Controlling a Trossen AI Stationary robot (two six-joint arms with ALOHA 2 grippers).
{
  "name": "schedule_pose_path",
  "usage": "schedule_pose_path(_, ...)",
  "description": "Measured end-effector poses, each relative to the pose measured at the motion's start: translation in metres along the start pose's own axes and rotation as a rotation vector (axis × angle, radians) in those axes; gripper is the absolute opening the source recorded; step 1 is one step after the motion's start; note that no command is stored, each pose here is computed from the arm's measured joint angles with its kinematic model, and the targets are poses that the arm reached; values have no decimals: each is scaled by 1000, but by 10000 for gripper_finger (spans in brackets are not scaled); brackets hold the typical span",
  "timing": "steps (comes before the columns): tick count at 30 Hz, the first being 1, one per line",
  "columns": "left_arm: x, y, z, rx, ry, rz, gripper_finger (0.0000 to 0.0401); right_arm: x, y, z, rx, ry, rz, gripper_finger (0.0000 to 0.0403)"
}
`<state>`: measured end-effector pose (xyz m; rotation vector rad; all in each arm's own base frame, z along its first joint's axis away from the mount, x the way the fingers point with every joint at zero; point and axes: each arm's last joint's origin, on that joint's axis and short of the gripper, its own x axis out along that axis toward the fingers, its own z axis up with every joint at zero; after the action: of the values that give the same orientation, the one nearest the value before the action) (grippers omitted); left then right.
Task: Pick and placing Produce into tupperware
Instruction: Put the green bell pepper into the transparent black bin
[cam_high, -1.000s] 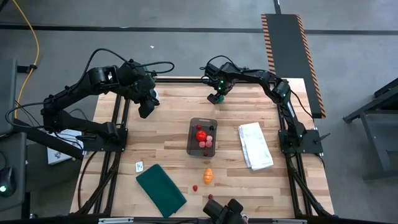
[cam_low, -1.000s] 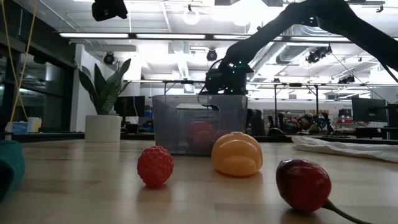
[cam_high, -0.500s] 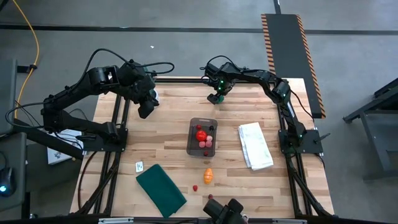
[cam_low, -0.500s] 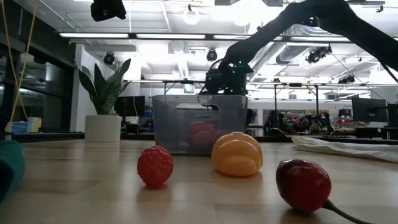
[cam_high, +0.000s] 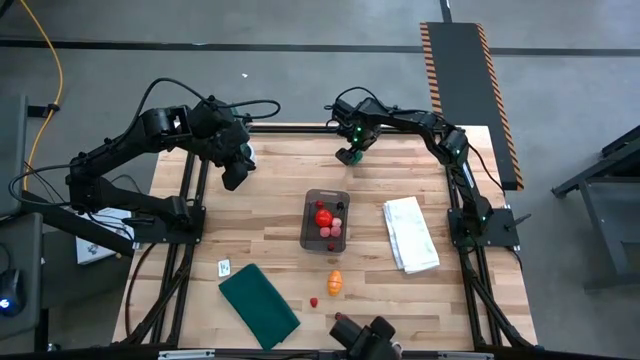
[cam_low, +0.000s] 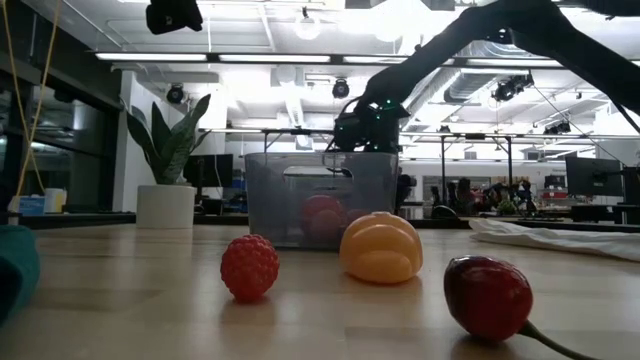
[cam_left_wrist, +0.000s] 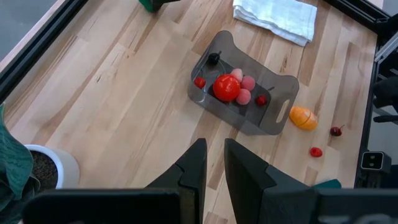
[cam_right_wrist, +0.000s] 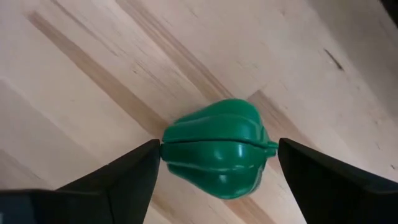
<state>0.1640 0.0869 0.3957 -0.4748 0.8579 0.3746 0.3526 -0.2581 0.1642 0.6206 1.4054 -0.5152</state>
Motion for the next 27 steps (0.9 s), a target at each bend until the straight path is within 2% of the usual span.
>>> schedule_pose_path(17, 0, 0, 0, 0, 2, -3, 46, 1, -2, -1, 17, 11, -10, 312)
schedule_pose_path(27, 0, 0, 0, -1, 4, -3, 46, 2, -2, -1, 17, 14, -10, 264)
